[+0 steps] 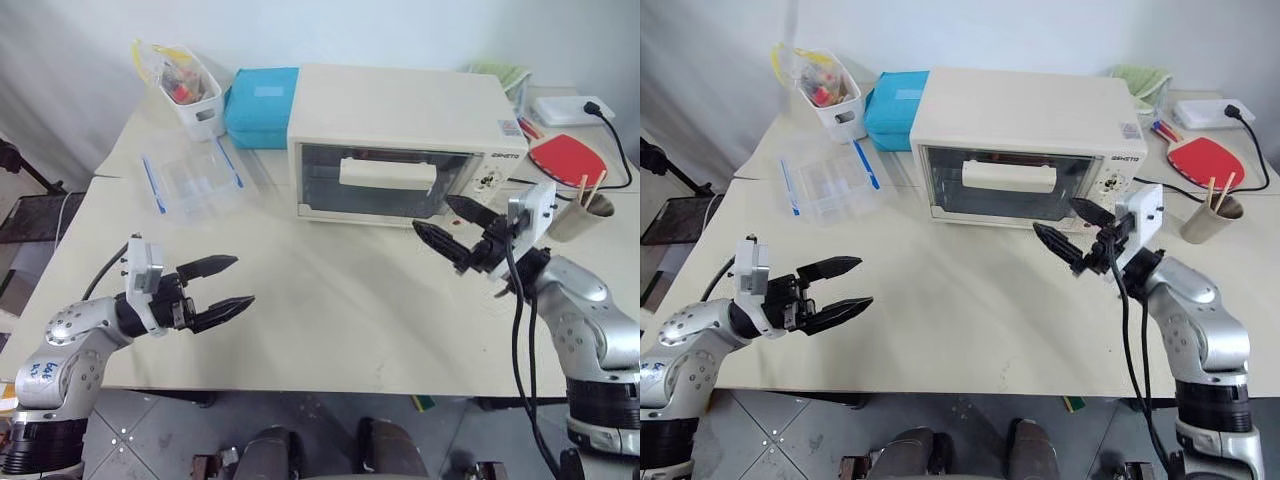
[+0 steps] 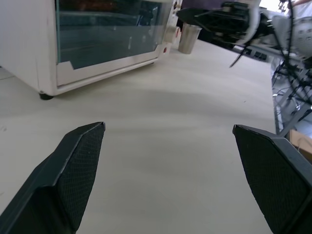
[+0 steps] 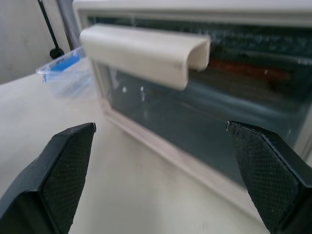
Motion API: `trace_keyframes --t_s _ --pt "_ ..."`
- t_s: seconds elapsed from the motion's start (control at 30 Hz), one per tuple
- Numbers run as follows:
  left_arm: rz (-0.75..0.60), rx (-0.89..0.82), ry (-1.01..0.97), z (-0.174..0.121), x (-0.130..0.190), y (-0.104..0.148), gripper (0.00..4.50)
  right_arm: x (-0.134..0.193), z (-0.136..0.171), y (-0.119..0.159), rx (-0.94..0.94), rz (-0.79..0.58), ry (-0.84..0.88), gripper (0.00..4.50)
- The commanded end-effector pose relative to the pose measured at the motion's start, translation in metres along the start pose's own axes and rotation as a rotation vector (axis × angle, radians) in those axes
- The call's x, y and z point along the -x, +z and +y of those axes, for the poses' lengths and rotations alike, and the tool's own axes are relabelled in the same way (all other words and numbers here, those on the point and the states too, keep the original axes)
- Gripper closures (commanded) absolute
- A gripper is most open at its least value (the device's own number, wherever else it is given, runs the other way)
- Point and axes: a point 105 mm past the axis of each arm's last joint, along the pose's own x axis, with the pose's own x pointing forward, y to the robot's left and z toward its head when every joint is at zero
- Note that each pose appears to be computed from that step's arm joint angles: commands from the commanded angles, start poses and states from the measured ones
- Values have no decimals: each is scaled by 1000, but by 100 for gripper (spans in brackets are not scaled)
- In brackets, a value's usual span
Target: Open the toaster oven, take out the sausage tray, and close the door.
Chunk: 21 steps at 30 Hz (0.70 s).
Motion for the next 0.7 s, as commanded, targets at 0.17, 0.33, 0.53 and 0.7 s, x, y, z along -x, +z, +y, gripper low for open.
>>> trace_keyframes --t_s 0.17,0.33,0.53,0.7 --pt "-35 -43 44 -2 -1 6 4 -16 13 21 17 -102 126 0" --pt "-32 -44 53 4 -3 7 4 -15 35 25 29 -86 284 0" --pt "-32 -20 38 15 -10 11 4 -6 54 17 202 -23 391 0" --pt "-131 12 29 32 -28 32 4 12 67 -10 355 69 457 0"
